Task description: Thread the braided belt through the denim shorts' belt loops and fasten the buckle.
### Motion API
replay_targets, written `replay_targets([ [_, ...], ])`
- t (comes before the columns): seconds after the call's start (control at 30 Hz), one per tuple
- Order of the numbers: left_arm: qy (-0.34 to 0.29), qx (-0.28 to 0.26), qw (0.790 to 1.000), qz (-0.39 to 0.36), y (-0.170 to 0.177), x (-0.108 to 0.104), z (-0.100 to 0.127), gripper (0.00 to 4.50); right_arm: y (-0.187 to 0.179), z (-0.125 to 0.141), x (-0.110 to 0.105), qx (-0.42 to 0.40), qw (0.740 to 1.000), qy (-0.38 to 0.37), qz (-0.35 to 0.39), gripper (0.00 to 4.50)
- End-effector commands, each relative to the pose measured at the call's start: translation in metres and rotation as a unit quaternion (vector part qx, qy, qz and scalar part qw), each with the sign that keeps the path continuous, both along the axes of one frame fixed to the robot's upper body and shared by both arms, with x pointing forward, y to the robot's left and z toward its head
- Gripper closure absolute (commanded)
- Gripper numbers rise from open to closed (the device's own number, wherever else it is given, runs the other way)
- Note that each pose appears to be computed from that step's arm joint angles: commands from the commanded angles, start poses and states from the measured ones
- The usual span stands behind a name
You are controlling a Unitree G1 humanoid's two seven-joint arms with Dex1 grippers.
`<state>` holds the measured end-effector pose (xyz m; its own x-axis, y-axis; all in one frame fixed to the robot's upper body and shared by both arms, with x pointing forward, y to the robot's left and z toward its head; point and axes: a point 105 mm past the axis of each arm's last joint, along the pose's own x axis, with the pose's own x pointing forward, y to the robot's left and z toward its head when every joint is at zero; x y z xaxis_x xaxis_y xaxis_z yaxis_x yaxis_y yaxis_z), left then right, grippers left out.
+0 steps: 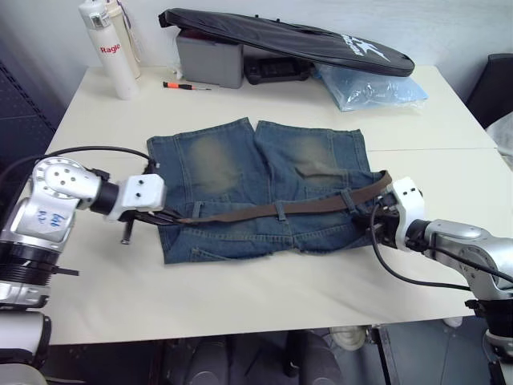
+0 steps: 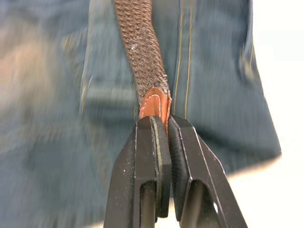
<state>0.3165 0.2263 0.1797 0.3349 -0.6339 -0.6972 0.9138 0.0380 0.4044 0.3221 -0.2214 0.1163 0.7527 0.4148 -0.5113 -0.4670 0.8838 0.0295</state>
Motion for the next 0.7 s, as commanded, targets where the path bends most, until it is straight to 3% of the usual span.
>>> replay_targets([
  [0.03, -0.009, -0.026, 1.000, 0.001, -0.003, -0.003, 0.009, 4.50, -0.028, -0.020, -0.004, -0.030, 0.997, 0.043, -0.057, 4.39],
  [0.3, -0.002, -0.116, 0.993, -0.010, -0.044, 0.000, 0.014, 4.50, -0.028, -0.019, -0.006, -0.044, 0.997, 0.040, -0.044, 4.39],
  [0.57, 0.026, -0.150, 0.988, 0.001, -0.040, -0.003, 0.032, 1.15, -0.040, -0.008, -0.012, -0.048, 0.997, 0.021, -0.048, 4.50],
  [0.63, 0.030, -0.151, 0.988, 0.003, -0.037, -0.004, 0.035, 0.28, -0.036, 0.005, -0.010, -0.037, 0.999, -0.001, -0.037, 4.50],
  [0.7, 0.034, -0.155, 0.987, 0.006, -0.034, -0.005, 0.038, 0.13, -0.032, 0.021, -0.009, -0.024, 0.999, -0.026, -0.025, 4.50],
])
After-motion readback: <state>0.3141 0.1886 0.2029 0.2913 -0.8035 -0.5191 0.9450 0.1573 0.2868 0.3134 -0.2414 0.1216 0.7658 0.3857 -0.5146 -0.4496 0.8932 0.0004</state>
